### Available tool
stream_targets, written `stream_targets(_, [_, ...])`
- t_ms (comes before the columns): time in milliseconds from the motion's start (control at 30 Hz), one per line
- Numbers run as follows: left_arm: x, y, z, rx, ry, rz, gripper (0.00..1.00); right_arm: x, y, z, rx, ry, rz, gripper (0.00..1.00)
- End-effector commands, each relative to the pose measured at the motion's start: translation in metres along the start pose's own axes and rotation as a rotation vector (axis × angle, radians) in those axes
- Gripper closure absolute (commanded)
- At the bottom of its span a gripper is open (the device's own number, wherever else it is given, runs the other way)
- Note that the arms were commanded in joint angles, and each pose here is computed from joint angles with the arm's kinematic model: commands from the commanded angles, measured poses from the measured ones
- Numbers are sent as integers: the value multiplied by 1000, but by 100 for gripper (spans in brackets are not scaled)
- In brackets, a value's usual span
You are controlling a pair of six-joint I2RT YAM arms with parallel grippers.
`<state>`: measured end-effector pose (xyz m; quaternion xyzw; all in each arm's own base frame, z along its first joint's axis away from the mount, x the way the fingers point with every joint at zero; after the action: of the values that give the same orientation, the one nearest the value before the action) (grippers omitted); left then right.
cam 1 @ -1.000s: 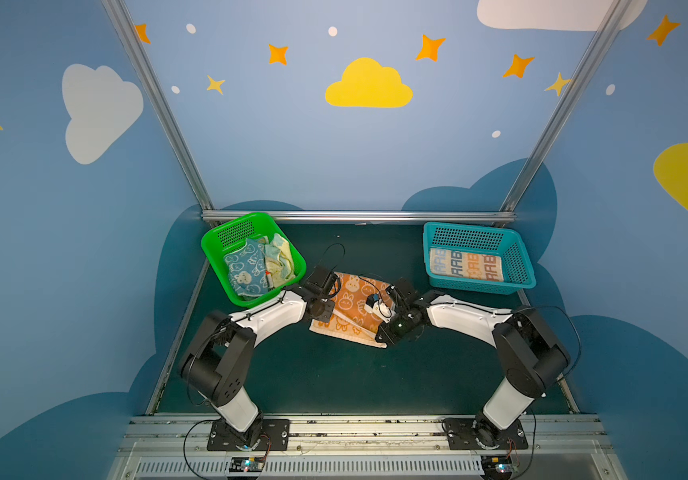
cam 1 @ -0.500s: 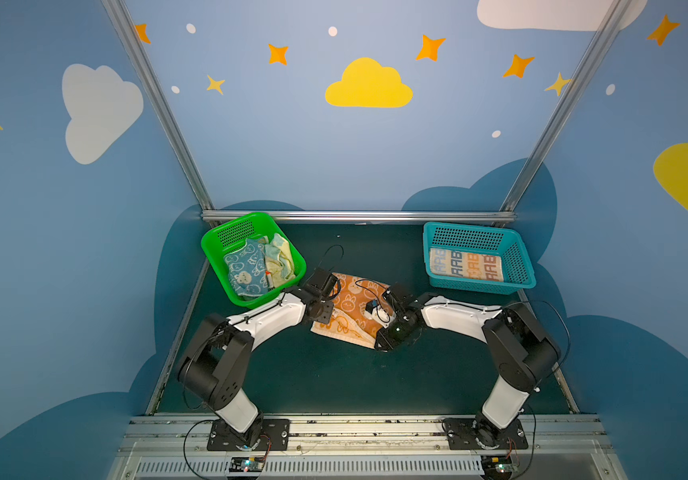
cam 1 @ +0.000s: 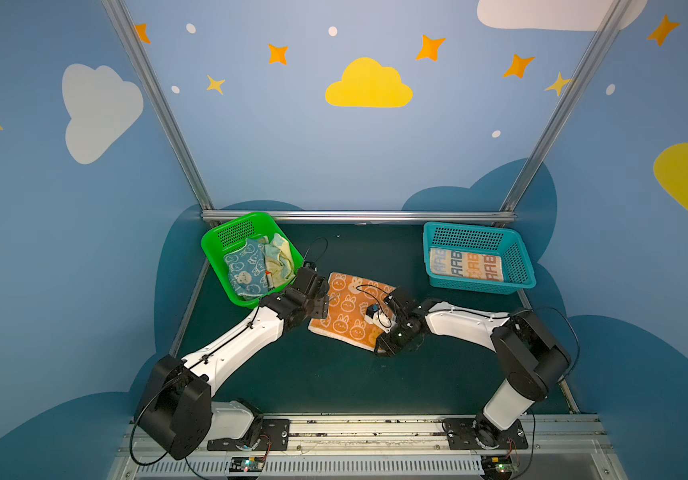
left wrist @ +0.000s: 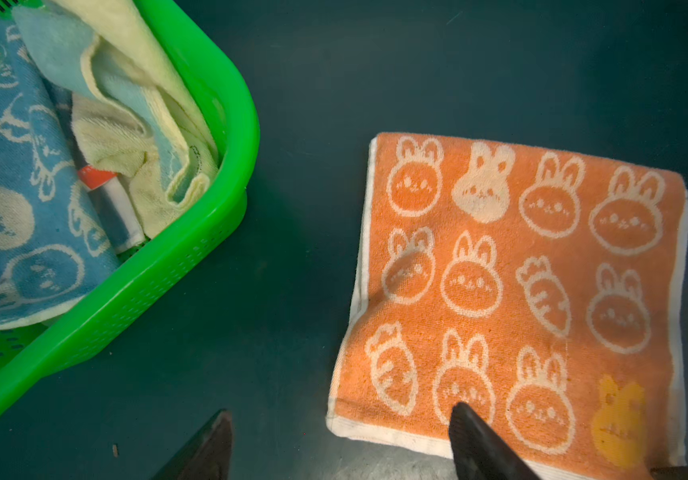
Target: Fold and stack the towels
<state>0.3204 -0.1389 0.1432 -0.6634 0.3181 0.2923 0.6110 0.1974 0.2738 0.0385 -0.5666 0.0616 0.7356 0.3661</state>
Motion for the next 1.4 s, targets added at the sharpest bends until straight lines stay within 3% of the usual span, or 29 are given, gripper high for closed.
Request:
stream_targets(0, [7,3,2,-17,-19,15,19,-11,-6,0,13,42,-39,63])
stream_targets(133, [19,-7,-3,-14,-18,33,19,-36,-29,-18,81,172,-142,59])
stream_targets(267, [39,-28,-8,-23,-17,41,19,-70,-52,-47,190,317,-236,48])
stream_targets(500, [90,-66,-14,-49,-31,88,20,-72,-61,-71,299,394,-171,43])
stream_targets(700, [133,-83,-27,-32,-35,135,24,-63,-59,-82,375,388,-167,42])
stream_targets(1000, [174,-86,-41,-4,-15,206,27,-44,-47,-73,358,341,-115,45])
stream_targets(1200, [190,-81,-43,13,-17,245,29,-58,-55,-78,356,344,-148,45])
stream_targets(1367, [202,-75,-43,23,-28,289,39,-76,-63,-89,335,364,-152,45])
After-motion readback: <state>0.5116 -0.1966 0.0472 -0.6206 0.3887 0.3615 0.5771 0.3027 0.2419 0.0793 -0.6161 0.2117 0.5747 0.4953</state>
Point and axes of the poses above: each gripper's point midway between its finger pads, its own x axis out along the fingers, its own z axis along the line the jaws close on, y = z × x, the point moved 1 cm from there along -x, back along the fingers, and after that the axes turned 7 degrees about -x, right-handed, at the moved point
